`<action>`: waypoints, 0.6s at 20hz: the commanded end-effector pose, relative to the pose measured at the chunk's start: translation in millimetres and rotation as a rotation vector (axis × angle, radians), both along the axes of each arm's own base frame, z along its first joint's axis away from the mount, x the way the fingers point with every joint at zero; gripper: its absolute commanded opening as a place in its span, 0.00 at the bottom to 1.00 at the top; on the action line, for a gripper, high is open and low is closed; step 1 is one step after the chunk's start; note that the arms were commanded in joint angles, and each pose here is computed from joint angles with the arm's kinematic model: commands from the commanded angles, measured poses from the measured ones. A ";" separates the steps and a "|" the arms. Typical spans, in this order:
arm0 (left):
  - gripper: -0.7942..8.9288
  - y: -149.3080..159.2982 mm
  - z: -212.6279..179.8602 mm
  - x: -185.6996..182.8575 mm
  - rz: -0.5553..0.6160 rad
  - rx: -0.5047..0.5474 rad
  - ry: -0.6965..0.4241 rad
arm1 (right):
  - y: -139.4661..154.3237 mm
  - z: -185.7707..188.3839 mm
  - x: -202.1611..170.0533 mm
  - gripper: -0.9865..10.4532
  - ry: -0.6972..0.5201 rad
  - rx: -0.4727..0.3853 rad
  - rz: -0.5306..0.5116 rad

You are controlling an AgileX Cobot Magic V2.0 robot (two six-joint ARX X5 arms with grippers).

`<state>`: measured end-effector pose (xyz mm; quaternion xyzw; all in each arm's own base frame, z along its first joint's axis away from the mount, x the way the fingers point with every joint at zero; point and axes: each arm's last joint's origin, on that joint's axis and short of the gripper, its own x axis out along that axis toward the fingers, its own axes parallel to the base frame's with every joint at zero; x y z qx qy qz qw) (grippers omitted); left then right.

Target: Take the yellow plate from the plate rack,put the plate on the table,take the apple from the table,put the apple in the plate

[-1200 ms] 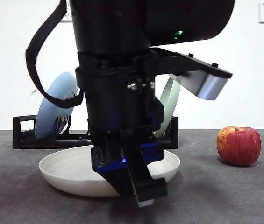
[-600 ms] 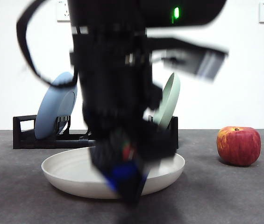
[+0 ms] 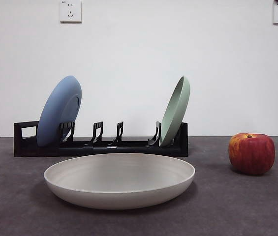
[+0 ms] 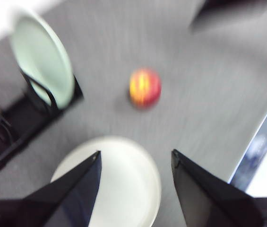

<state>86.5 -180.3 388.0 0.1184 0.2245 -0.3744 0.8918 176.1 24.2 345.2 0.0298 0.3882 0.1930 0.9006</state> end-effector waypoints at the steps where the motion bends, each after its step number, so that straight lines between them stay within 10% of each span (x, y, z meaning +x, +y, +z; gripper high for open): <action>1: 0.34 30.3 17.4 -12.1 0.041 -0.144 0.009 | 3.6 -12.0 24.7 0.63 0.046 -0.006 -0.003; 12: 0.34 82.0 30.7 -34.2 0.052 -0.250 -0.001 | 51.8 -105.4 115.2 0.65 0.252 -0.209 0.034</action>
